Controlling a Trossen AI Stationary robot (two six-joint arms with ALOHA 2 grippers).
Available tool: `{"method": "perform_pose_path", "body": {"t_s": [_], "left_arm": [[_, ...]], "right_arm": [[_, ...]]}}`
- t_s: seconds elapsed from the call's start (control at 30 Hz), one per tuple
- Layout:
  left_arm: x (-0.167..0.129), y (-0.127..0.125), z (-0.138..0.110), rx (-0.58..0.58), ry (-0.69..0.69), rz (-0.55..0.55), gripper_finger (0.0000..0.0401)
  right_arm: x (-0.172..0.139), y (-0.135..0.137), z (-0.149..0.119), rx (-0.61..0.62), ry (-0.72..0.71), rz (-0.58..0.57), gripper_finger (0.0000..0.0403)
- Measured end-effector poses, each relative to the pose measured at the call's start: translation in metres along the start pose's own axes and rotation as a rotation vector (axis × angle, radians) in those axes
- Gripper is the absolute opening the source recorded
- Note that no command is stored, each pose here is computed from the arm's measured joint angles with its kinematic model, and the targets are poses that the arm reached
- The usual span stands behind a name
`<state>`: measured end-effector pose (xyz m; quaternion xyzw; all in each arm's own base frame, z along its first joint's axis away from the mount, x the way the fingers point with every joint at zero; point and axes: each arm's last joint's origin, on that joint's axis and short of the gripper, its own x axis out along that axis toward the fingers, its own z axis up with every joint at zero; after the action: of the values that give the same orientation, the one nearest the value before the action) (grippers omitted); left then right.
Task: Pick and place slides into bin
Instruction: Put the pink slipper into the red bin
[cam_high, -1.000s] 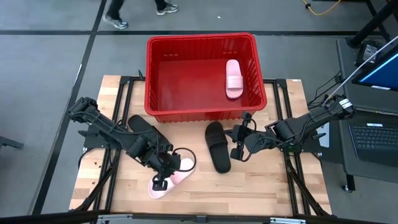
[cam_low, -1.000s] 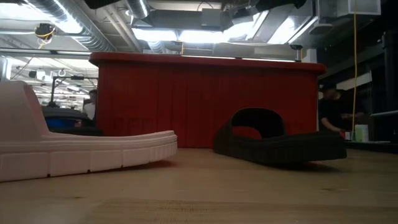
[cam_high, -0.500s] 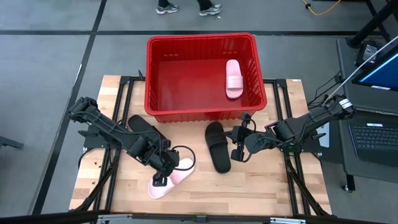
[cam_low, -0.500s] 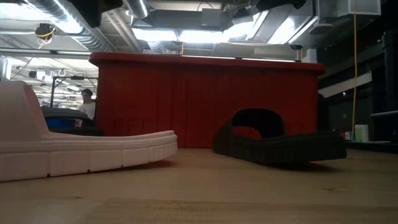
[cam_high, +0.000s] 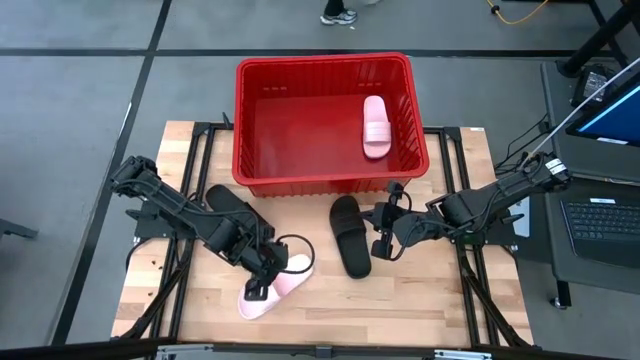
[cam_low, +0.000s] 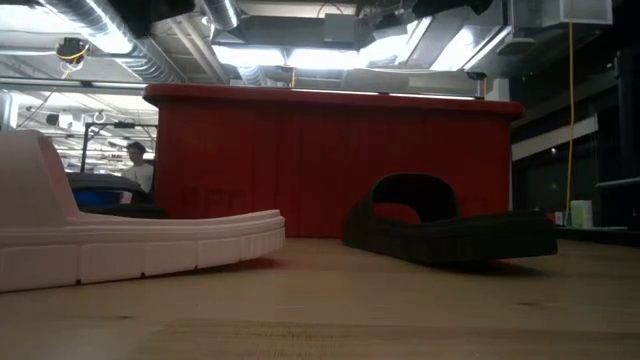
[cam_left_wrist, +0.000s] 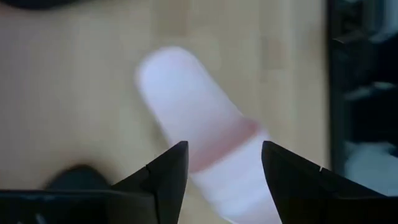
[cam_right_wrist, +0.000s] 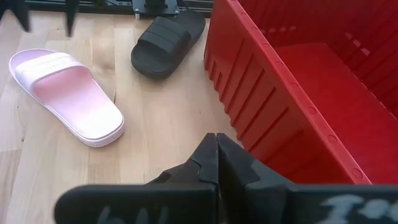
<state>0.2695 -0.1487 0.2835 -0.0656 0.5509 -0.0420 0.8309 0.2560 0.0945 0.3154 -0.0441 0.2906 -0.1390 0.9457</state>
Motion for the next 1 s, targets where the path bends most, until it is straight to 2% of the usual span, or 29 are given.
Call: {"method": "perform_pose_path", "body": {"t_s": [0.13, 0.47, 0.73, 0.87, 1.0], "left_arm": [[0.009, -0.004, 0.001, 0.038, 0.062, -0.09, 0.0196], [0.059, -0.009, 0.001, 0.186, 0.229, -0.142, 0.0196], [0.062, 0.001, 0.01, 0.229, 0.195, -0.158, 0.0196], [0.066, 0.009, 0.013, 0.203, 0.238, -0.227, 0.0196], [0.074, 0.013, 0.013, 0.258, 0.271, -0.238, 0.0196]], "right_arm": [[0.0, 0.0, 0.0, 0.001, 0.0, 0.0, 0.0001], [0.0, 0.001, 0.001, 0.012, -0.002, 0.024, 0.0001], [0.0, 0.002, 0.0, 0.034, 0.008, 0.053, 0.0001], [0.0, 0.002, 0.0, 0.034, 0.008, 0.053, 0.0001], [0.0, 0.002, 0.0, 0.033, 0.008, 0.052, 0.0001]]}}
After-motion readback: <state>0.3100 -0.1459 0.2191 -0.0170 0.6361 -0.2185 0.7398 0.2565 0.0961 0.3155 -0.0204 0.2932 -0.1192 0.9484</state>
